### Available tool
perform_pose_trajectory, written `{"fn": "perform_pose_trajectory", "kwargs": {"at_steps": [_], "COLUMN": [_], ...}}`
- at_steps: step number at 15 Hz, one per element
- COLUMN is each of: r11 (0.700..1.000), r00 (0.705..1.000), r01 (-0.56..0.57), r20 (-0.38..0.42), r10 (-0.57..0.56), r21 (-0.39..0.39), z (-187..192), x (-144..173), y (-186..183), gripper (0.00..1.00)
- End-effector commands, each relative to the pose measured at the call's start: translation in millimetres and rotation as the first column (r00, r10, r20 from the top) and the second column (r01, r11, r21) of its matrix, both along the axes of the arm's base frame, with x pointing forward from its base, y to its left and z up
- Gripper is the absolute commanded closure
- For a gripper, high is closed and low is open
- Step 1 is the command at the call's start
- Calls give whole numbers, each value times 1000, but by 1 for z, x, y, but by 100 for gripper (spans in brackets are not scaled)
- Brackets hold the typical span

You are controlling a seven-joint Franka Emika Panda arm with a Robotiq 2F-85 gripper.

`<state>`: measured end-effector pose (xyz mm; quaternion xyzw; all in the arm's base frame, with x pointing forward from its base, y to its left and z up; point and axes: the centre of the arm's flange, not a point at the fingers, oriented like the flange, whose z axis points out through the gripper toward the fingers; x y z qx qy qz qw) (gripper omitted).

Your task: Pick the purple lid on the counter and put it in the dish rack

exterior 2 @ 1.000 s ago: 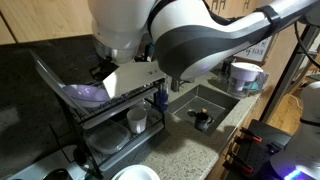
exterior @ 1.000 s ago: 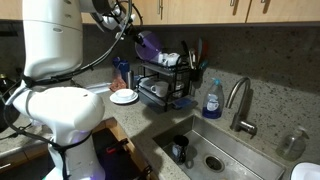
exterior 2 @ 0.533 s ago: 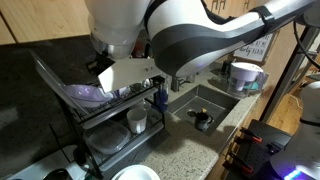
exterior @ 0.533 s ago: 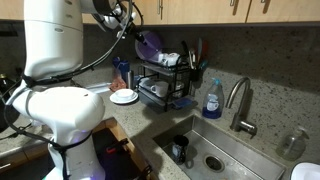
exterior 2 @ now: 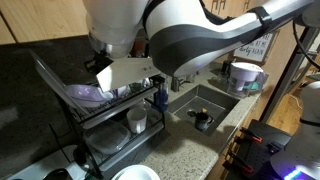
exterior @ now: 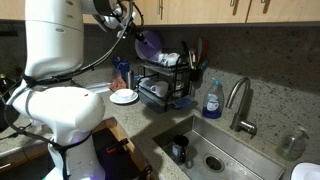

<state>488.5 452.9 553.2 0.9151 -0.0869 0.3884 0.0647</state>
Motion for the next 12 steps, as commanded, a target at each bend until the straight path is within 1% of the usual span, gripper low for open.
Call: {"fn": "perform_pose_trajectory", "kwargs": {"at_steps": [1, 5, 12], "r11": [1000, 999, 999], "r00": [999, 998, 998], "r01": [29, 42, 50], "r20": [28, 52, 46], "r10": [-29, -41, -49], "r21": [-5, -18, -21], "z": [-6, -17, -29], "x": [7, 15, 21], "y": [5, 7, 9], "gripper": [99, 99, 99]}}
